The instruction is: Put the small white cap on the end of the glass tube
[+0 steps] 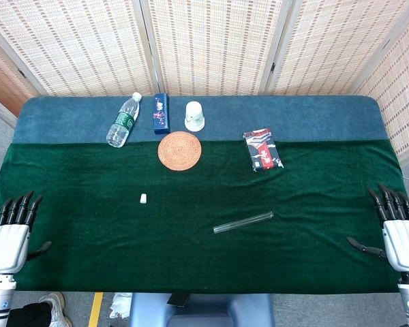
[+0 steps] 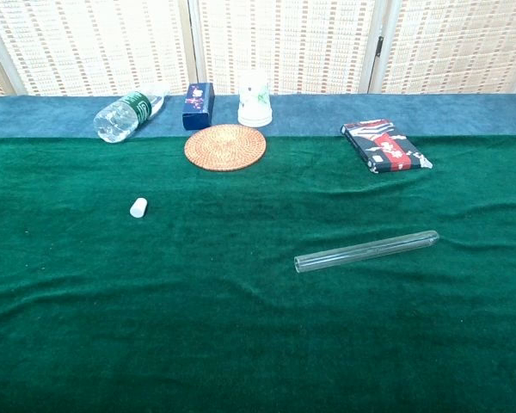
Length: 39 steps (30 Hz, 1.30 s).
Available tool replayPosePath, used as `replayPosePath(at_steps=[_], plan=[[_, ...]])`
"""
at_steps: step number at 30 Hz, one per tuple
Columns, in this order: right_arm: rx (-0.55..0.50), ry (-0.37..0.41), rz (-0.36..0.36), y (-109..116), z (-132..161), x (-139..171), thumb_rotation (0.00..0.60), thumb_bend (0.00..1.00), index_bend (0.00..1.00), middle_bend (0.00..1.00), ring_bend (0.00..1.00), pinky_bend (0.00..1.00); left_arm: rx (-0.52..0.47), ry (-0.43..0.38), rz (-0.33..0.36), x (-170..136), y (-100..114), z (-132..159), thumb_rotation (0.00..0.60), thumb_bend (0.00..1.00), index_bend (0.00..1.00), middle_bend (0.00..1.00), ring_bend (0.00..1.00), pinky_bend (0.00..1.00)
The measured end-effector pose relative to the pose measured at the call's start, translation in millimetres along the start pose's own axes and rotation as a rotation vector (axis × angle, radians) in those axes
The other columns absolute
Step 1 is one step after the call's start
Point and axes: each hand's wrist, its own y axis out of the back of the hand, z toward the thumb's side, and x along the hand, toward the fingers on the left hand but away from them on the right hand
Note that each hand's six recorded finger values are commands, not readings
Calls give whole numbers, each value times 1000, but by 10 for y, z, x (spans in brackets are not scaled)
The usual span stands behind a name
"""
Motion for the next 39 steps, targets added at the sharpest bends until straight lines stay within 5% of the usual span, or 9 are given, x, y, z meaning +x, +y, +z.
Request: replayPosePath(at_steps=[15, 22, 26, 34, 39], plan=[[-23, 17, 0, -11, 31, 20, 401, 40, 0, 0, 19, 0, 1, -38, 7, 34, 14, 74, 600, 154, 98, 89, 49, 0], [-26, 31, 2, -7, 64, 16, 398, 39, 0, 0, 17, 0, 25, -111, 19, 185, 59, 222, 600, 154, 215, 240, 206, 17], [-24, 41, -1, 5, 86, 5, 401, 39, 0, 0, 19, 0, 36, -171, 36, 341, 99, 347, 600, 154, 334, 439, 400, 204], [-29, 52, 3, 2, 111, -8, 401, 40, 0, 0, 19, 0, 56, -318, 23, 781, 45, 660, 600, 149, 403, 738, 687, 633], [-31, 51, 11, -18, 110, -18, 399, 40, 0, 0, 19, 0, 74, -390, -6, 1005, -64, 897, 600, 148, 390, 807, 751, 711]])
